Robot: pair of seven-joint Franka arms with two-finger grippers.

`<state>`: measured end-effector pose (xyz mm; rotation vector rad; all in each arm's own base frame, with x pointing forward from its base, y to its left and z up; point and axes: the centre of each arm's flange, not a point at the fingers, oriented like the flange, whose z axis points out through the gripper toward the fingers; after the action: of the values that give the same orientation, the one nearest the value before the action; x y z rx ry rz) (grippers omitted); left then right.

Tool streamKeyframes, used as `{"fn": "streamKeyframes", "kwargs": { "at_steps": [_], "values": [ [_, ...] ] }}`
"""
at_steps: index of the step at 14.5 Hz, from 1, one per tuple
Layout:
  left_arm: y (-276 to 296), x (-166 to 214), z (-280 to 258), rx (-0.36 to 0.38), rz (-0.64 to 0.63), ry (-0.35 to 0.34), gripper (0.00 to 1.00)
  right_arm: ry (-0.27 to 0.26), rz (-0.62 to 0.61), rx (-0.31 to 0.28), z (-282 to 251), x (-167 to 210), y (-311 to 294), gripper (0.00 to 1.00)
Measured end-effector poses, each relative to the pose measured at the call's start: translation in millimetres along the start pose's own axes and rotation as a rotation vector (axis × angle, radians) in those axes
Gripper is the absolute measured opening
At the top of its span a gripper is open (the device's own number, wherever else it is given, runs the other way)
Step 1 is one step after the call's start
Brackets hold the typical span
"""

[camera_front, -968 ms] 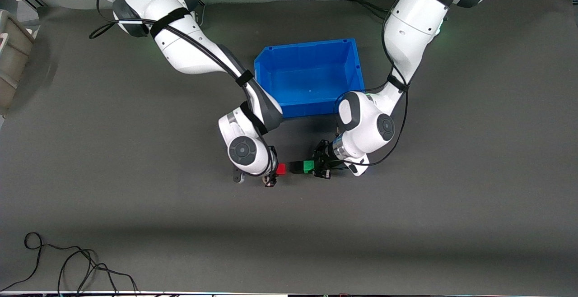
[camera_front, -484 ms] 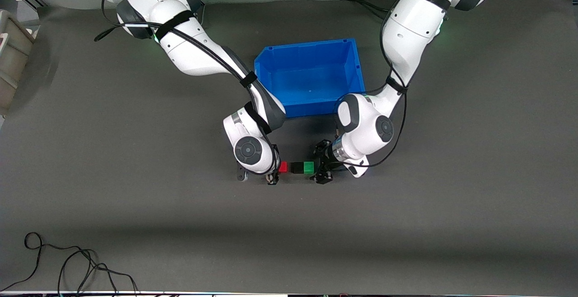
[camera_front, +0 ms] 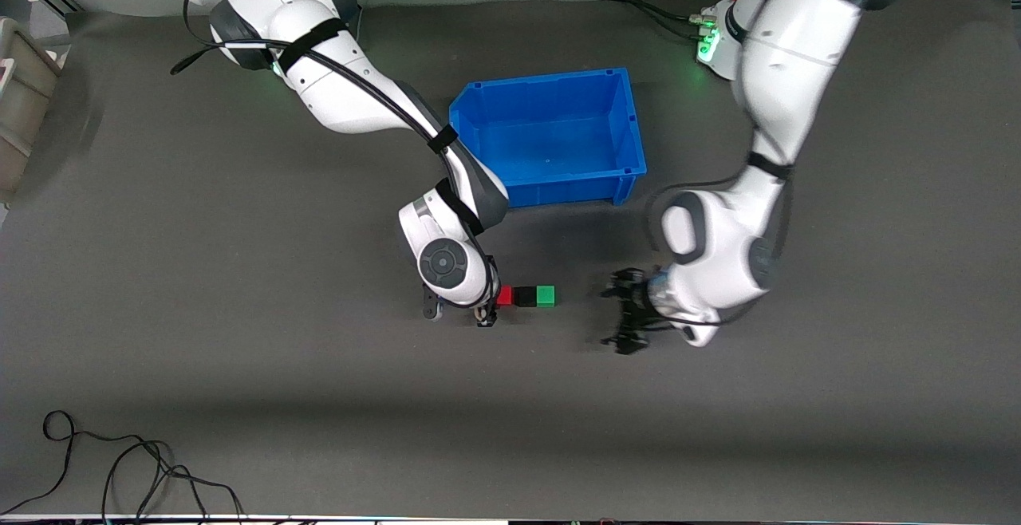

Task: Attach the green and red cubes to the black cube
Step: 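Open the left gripper and withdraw it while the right gripper holds, then open the right gripper and withdraw it from the cube row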

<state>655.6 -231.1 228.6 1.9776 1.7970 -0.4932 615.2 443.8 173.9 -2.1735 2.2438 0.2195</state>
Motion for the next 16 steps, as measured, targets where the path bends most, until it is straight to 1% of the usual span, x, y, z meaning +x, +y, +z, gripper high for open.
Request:
{"fn": "streamKeyframes", "kwargs": {
  "at_steps": [2, 5, 7, 9, 11, 12, 13, 14, 16],
  "values": [
    [5.7, 38.7, -52.0, 0.066, 0.062, -0.008, 1.00, -0.003, 0.000, 0.006, 1.9, -4.0, 2.2, 0.39],
    [-0.3, 98.8, -135.7, 0.171, 0.168, 0.040, 1.00, -0.011, 0.005, 0.021, 4.6, -7.8, 2.9, 0.39],
    [-7.7, 122.9, -185.5, 0.211, 0.257, 0.089, 1.00, -0.014, 0.004, 0.026, 4.9, -9.1, 2.8, 0.40],
    [-16.2, 136.5, -232.5, 0.240, 0.353, 0.120, 1.00, -0.017, 0.003, 0.030, 3.6, -9.9, 2.2, 0.42],
    [-25.6, 146.6, -282.4, 0.263, 0.447, 0.132, 1.00, -0.030, 0.001, 0.050, -6.3, -13.4, -2.1, 0.57],
    [-30.4, 150.2, -305.8, 0.277, 0.500, 0.137, 1.00, -0.040, 0.000, 0.066, -15.6, -15.5, -6.2, 0.68],
    [-34.8, 152.1, -325.0, 0.294, 0.557, 0.145, 1.00, -0.051, 0.002, 0.084, -28.1, -16.7, -11.7, 0.77],
    [-38.4, 151.3, -340.2, 0.313, 0.617, 0.155, 1.00, -0.059, 0.000, 0.095, -43.9, -15.4, -17.8, 0.81],
    [-43.3, 141.3, -361.1, 0.348, 0.746, 0.180, 1.00, -0.056, -0.037, 0.083, -85.6, -5.9, -28.3, 0.81]
  ]
}}
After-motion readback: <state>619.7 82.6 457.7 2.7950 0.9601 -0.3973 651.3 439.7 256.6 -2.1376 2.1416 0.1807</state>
